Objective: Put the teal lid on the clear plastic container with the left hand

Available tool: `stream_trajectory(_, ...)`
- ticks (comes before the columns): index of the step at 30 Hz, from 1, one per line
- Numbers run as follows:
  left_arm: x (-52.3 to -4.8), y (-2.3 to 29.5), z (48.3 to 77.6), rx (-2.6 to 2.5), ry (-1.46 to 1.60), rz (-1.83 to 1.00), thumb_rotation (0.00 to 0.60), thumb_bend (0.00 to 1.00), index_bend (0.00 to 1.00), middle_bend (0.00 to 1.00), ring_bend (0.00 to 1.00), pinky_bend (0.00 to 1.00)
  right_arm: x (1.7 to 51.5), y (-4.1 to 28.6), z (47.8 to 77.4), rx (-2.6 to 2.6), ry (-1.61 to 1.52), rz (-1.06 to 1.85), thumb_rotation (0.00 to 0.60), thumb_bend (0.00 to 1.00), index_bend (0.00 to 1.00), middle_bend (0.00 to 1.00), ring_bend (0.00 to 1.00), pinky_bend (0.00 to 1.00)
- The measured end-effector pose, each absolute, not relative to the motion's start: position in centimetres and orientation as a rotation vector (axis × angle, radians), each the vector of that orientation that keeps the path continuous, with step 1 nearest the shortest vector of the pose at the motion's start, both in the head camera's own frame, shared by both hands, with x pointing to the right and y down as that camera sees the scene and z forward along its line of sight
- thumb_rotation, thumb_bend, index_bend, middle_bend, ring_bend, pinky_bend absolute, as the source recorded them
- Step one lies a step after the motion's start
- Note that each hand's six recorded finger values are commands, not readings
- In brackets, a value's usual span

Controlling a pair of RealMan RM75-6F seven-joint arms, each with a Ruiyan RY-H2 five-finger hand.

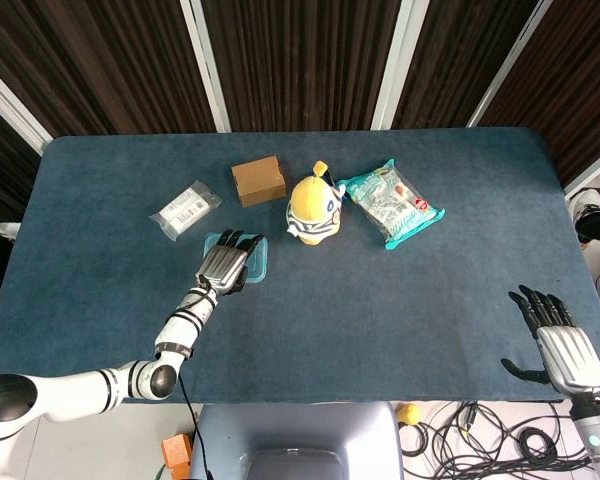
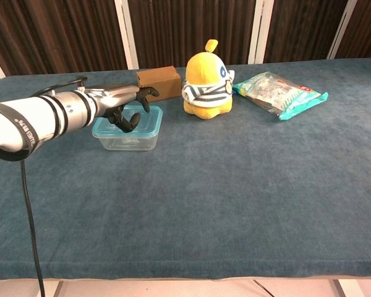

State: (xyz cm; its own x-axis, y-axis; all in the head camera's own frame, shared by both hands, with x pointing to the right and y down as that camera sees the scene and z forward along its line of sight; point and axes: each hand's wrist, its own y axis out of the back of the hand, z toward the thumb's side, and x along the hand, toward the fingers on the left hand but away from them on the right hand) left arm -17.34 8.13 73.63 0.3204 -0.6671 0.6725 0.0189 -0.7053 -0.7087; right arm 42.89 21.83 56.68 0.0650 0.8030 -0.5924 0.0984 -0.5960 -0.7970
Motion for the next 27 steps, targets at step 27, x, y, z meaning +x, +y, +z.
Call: stream_trajectory(27, -18.6, 13.0, 70.0, -1.965, 0.462, -1.343, 0.600, 0.67, 0.00, 0.24, 0.03, 0.00, 42.4, 22.1, 56.8, -1.780, -0.878, 1.570, 0.600, 0.13, 0.00, 0.00, 0.00, 0.01)
